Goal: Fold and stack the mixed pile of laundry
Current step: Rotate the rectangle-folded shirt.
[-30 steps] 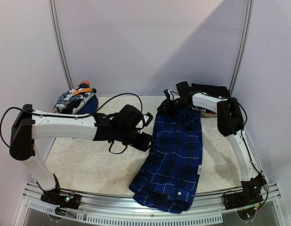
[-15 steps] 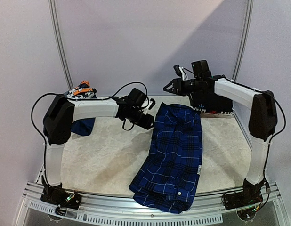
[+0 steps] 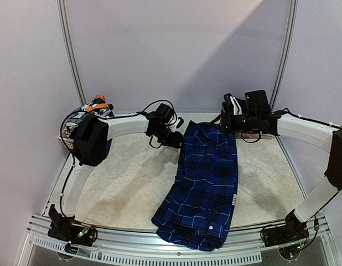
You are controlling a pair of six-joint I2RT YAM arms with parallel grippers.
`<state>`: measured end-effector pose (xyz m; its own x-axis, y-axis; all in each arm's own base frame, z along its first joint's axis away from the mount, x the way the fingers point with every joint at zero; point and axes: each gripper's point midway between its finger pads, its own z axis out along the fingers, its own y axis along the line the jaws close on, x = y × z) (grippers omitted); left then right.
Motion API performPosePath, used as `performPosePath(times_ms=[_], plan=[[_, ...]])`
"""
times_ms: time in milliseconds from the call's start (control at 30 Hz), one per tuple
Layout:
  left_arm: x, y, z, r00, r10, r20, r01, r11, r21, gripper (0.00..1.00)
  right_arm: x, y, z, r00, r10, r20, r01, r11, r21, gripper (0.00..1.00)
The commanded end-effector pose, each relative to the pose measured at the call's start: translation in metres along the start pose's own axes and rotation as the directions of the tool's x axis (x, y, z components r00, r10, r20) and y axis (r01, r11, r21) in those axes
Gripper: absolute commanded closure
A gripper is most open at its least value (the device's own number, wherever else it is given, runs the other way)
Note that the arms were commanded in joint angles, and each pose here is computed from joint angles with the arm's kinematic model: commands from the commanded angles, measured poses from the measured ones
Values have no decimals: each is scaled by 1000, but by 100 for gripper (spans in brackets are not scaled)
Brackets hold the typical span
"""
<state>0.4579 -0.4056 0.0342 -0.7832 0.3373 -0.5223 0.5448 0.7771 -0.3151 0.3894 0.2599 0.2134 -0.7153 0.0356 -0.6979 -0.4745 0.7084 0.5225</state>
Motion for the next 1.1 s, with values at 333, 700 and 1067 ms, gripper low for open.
performPosePath(times_ms=[333, 700, 1067], plan=[[9, -9, 32, 992, -105, -68, 112, 988, 107, 64, 11, -7, -26, 998, -11, 62, 7, 998, 65, 38], [6, -17, 41, 991, -125, -45, 129, 987, 98, 100, 14, -6, -29, 998, -14, 66, 10, 998, 61, 38], [-7, 19, 4, 985, -171, 35, 170, 985, 26, 100, 17, -10, -32, 997, -6, 75, 0, 997, 81, 39]])
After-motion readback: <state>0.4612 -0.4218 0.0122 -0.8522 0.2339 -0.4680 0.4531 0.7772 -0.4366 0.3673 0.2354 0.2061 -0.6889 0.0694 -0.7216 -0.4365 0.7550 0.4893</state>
